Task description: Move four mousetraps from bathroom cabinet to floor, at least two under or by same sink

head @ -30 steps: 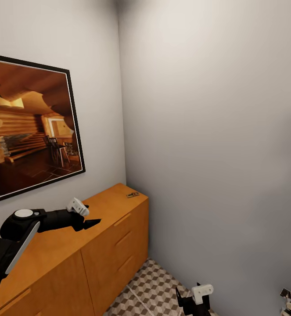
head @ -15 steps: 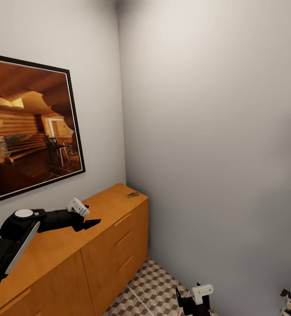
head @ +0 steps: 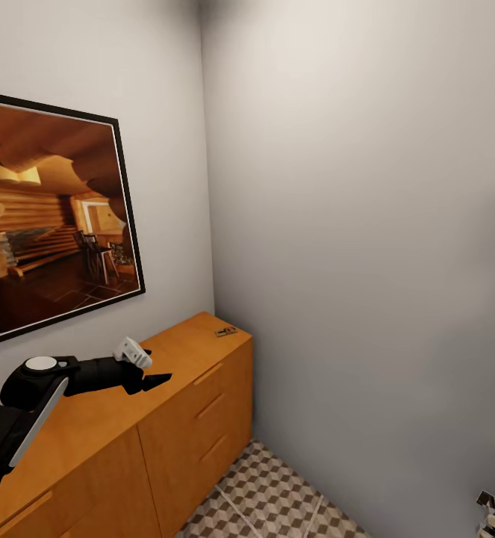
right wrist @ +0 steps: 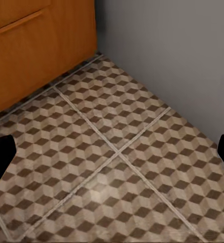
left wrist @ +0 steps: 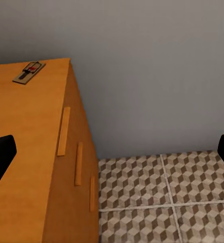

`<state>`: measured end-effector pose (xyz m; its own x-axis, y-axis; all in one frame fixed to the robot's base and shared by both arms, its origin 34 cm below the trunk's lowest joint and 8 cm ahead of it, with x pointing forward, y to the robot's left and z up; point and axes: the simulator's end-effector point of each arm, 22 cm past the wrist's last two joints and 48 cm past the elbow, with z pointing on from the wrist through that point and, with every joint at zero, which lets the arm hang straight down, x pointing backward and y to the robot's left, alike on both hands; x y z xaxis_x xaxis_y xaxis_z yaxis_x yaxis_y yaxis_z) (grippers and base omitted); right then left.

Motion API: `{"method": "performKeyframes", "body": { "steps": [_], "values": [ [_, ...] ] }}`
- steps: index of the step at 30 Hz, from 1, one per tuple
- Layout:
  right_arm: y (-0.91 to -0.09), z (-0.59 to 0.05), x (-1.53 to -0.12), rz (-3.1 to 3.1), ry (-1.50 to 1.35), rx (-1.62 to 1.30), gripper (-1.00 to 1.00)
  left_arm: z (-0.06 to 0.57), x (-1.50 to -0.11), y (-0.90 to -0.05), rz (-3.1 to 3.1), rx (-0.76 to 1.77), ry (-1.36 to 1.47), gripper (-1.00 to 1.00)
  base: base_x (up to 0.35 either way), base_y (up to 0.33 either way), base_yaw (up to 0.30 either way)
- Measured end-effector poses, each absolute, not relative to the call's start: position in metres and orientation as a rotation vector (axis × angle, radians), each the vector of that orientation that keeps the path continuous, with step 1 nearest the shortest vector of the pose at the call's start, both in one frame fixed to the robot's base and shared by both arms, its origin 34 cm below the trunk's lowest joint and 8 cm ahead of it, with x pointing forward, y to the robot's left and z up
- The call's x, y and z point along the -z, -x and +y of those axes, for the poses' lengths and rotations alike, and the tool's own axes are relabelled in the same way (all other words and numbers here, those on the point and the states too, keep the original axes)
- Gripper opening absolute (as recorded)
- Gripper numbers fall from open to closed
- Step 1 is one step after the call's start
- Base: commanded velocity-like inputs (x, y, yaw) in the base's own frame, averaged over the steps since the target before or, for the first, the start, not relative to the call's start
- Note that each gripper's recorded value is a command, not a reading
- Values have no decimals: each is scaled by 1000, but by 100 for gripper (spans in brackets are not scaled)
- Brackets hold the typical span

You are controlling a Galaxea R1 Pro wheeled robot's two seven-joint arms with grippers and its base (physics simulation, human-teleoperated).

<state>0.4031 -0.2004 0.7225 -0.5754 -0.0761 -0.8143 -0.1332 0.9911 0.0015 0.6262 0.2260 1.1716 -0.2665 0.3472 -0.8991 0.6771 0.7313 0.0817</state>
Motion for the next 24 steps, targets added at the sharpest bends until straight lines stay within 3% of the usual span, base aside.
{"method": "performKeyframes", "body": {
  "steps": [17, 24],
  "values": [
    [-287, -201, -650, 2630, 155, -76, 100, 226, -1172, -626, 1877, 391, -792, 100, 0, 0, 0],
    [-267, -203, -641, 2739, 15, -71, 100, 225, -1172, -626, 1876, 392, -792, 100, 0, 0, 0]
  ]
}}
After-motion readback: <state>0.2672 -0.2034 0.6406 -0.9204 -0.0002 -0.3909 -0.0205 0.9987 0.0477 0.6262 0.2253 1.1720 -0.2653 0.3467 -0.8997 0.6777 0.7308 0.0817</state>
